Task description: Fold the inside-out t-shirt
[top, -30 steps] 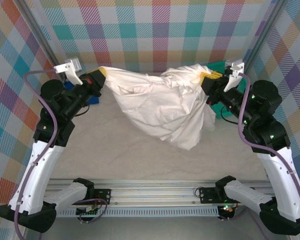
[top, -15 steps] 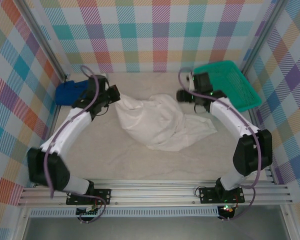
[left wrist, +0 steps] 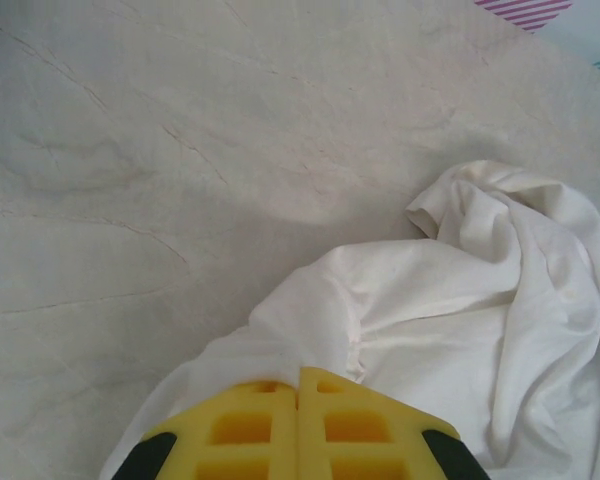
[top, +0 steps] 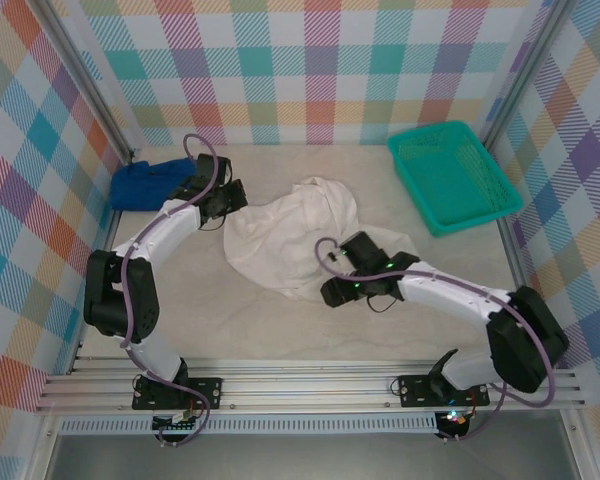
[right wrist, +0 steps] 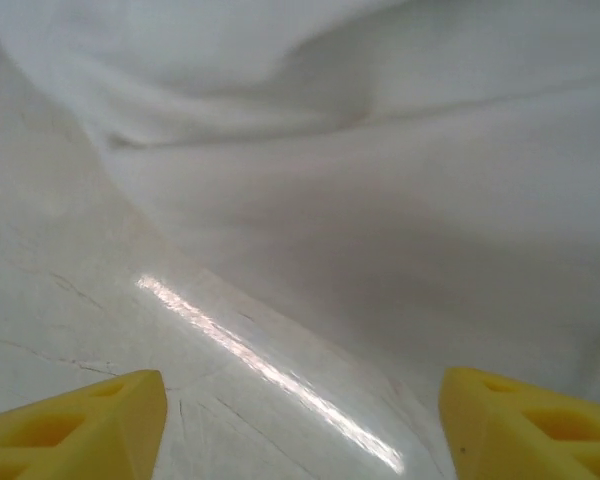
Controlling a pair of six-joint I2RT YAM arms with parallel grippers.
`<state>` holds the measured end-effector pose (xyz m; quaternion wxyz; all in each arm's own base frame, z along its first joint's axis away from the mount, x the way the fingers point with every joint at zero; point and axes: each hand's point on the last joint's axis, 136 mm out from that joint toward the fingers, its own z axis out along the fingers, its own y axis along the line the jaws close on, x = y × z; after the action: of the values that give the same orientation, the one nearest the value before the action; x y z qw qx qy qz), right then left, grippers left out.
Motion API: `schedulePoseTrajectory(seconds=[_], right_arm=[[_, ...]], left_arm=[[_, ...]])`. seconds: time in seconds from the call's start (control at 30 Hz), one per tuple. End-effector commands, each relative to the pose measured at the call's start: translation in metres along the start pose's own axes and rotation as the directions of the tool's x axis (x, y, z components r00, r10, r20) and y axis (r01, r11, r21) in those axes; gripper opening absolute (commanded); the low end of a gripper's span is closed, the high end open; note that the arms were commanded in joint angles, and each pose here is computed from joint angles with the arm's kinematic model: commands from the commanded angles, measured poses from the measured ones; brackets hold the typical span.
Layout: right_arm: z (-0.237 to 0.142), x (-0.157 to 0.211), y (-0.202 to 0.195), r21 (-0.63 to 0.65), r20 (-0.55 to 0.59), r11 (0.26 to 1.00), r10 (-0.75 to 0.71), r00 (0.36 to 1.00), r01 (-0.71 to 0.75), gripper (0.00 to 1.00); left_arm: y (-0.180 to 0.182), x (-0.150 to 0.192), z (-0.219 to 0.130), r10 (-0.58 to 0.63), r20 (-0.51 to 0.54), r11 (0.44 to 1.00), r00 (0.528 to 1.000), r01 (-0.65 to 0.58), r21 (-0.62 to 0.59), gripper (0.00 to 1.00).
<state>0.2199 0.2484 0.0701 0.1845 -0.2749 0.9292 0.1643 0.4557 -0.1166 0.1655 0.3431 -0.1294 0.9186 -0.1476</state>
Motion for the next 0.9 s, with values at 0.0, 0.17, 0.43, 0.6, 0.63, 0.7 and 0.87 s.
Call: schedulePoseTrajectory(seconds=[0.0, 0.17, 0.43, 0.6, 0.63, 0.7, 0.87], right_arm=[[0.023, -0.016, 0.017, 0.036, 0.039, 0.985, -0.172, 0.984, 0.171, 0.63], [0.062, -0.024, 0.015, 0.091, -0.008, 0.963, -0.255, 0.967, 0.255, 0.60], [0.026, -0.056, 0.013, 0.077, 0.044, 0.970, -0.235, 0.971, 0.231, 0.01], [-0.046, -0.099, 0.022, -0.298, 0.193, 0.955, 0.060, 0.979, 0.000, 0.00], [-0.049, -0.101, 0.020, -0.319, 0.188, 0.948, 0.076, 0.979, -0.012, 0.00], [-0.043, -0.094, 0.012, -0.260, 0.143, 0.966, 0.043, 0.989, -0.004, 0.00], [-0.015, -0.055, 0.005, -0.096, 0.043, 0.992, -0.075, 0.996, 0.079, 0.34]], left_arm=[[-0.001, -0.020, -0.022, 0.011, 0.057, 1.000, 0.998, -0.012, 0.004, 0.00], [0.011, -0.025, -0.027, 0.012, 0.064, 1.000, 0.998, -0.011, -0.027, 0.00], [0.059, -0.038, -0.027, 0.017, 0.085, 0.984, 0.996, -0.002, -0.179, 0.07], [0.074, -0.028, -0.048, 0.047, 0.106, 0.969, 0.993, -0.019, -0.246, 0.56], [0.075, -0.022, -0.055, 0.038, 0.117, 0.972, 0.992, -0.009, -0.236, 0.60], [0.077, -0.003, -0.065, 0.013, 0.120, 0.978, 0.993, 0.012, -0.210, 0.67], [0.070, 0.076, -0.064, -0.059, -0.015, 0.995, 0.998, 0.057, -0.081, 0.70]])
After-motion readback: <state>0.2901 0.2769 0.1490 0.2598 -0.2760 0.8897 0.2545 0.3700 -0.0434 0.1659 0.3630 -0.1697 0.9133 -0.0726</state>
